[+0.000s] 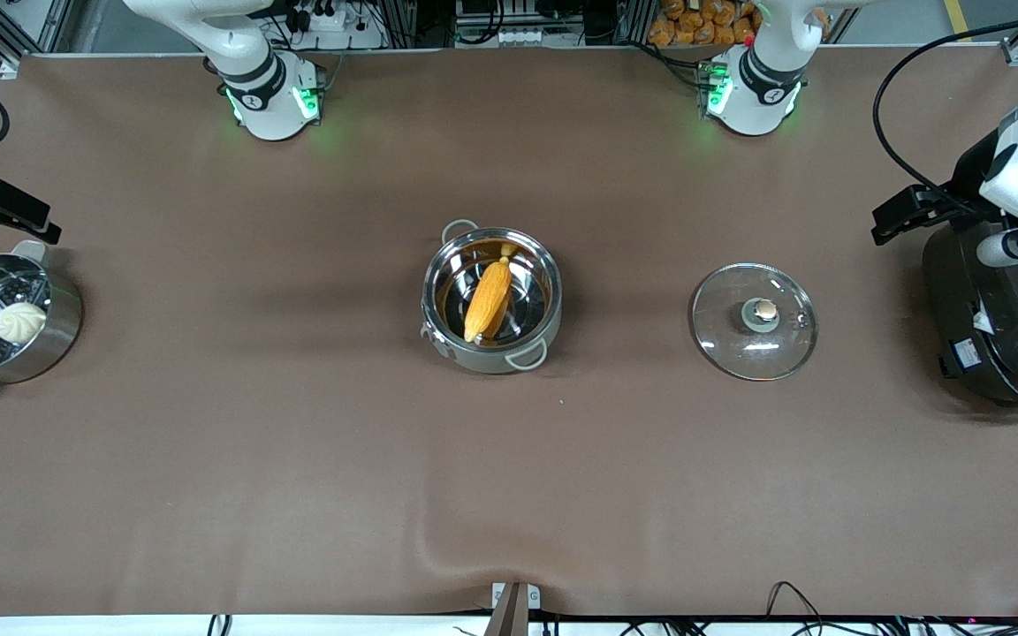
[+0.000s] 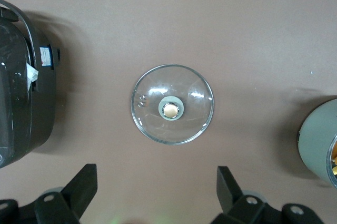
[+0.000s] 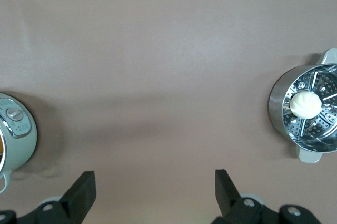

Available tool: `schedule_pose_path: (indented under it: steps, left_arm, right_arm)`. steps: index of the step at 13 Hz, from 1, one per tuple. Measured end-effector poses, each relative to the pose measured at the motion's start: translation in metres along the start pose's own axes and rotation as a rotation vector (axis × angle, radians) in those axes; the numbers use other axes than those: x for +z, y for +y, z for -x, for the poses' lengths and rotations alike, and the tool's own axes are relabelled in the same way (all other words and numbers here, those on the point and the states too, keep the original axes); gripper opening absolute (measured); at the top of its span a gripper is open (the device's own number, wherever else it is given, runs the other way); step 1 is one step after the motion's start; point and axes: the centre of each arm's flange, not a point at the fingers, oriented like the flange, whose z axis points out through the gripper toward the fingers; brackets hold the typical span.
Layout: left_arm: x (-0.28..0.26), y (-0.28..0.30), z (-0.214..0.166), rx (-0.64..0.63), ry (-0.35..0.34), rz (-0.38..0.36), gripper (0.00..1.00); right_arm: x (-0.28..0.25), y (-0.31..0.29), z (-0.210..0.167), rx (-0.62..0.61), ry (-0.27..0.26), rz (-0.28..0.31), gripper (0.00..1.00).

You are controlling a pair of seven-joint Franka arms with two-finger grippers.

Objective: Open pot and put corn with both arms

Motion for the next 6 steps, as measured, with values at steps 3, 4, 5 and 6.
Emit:
schedule_pose_path:
  steps: [3,4,5,6]
  left_arm:
    - [0.0006,-0.0028,-0.0007,0.0,-0.001,0.0,1.0]
    - [0.0007,-0.0026,-0.0007,0.003,-0.001,0.0,1.0]
    - [0.0007,-0.0022,-0.0005,0.005,-0.001,0.0,1.0]
    - [0.0006,-0.0018,-0.0004,0.007,-0.001,0.0,1.0]
  right_arm:
    - [0.0065,-0.0082,0.0066,-0.015,-0.062,0.002,1.0]
    - [0.0081,-0.0086,0.0085,-0.016,-0.08,0.002,1.0]
    - [0.0096,-0.0084,0.0102,-0.016,-0.095,0.002,1.0]
    - [0.0108,-0.0082,0.011,-0.015,-0.104,0.004,1.0]
